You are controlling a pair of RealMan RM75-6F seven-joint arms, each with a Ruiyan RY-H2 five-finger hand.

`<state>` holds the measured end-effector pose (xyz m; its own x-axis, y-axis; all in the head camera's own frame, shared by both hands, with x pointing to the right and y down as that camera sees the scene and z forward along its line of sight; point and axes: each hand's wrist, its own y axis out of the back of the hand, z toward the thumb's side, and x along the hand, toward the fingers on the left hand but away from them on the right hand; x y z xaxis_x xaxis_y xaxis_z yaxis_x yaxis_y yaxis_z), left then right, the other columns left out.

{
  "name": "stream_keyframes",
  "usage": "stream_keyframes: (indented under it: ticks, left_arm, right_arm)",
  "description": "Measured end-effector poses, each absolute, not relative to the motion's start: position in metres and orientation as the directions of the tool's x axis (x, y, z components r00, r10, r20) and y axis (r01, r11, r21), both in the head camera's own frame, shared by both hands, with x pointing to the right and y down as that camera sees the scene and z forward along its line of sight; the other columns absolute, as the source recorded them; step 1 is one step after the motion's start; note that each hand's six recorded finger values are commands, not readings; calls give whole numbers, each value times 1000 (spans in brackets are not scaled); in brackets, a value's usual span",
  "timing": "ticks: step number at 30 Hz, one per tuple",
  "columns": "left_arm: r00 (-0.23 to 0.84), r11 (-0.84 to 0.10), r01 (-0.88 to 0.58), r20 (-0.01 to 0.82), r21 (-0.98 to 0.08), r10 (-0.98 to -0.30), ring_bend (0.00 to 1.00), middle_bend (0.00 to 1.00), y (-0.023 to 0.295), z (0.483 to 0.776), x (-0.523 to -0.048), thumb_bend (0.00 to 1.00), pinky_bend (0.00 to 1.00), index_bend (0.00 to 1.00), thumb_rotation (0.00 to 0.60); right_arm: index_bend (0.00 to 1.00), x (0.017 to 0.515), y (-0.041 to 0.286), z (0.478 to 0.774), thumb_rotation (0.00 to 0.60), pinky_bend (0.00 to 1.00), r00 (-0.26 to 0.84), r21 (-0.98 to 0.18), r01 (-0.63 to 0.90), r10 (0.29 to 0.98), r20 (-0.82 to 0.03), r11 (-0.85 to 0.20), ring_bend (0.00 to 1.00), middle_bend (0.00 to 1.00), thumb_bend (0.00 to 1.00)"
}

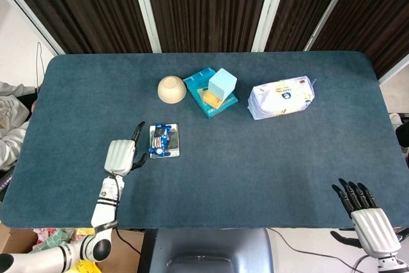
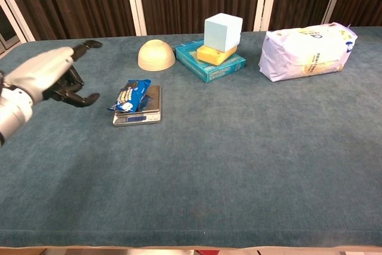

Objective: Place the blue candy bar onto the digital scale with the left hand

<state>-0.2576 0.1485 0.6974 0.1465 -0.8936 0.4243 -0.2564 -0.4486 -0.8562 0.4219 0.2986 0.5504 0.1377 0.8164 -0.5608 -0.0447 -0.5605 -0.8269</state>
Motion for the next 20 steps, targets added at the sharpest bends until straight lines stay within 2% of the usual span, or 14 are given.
stream_keyframes:
  ticks: [1, 2, 3, 5, 7, 10, 14, 20]
  left_arm:
    - [153, -432, -271, 405, -860, -902, 649, 569, 150, 690, -263, 335, 774, 0, 600]
    - [163, -414, -287, 381, -864, -910, 495, 449, 152, 680, -273, 338, 649, 0, 600]
    - [172, -401, -294, 365, -867, -915, 298, 304, 155, 673, -282, 341, 464, 0, 600]
    - [193, -382, -285, 337, -879, -921, 72, 117, 165, 654, -308, 344, 208, 0, 600]
    - [208, -382, -256, 336, -888, -919, 5, 26, 180, 639, -335, 345, 96, 0, 600]
    - [194, -402, -216, 365, -890, -911, 0, 0, 216, 613, -387, 347, 24, 0, 600]
    - [182, -427, -228, 392, -875, -902, 0, 0, 255, 585, -421, 345, 1, 0, 600]
    - [250, -487, -197, 436, -851, -864, 0, 0, 271, 575, -421, 344, 2, 0, 600]
  right_arm:
    - [0, 423, 299, 549, 544, 0, 136, -829, -43, 819, -558, -557, 0, 0, 127]
    - [0, 424, 299, 548, 545, 0, 134, -832, -40, 822, -554, -554, 0, 0, 127]
    - [0, 424, 299, 547, 546, 0, 133, -833, -39, 824, -551, -551, 0, 0, 127]
    - [0, 425, 299, 546, 544, 0, 131, -836, -38, 827, -547, -547, 0, 0, 127]
    - [0, 425, 300, 545, 544, 0, 131, -838, -39, 829, -544, -544, 0, 0, 127]
    - [0, 423, 301, 545, 544, 0, 130, -840, -43, 831, -541, -541, 0, 0, 127]
    - [0, 418, 303, 546, 544, 0, 140, -843, -49, 833, -536, -535, 0, 0, 127]
    - [0, 417, 306, 543, 545, 0, 146, -852, -55, 840, -523, -521, 0, 0, 127]
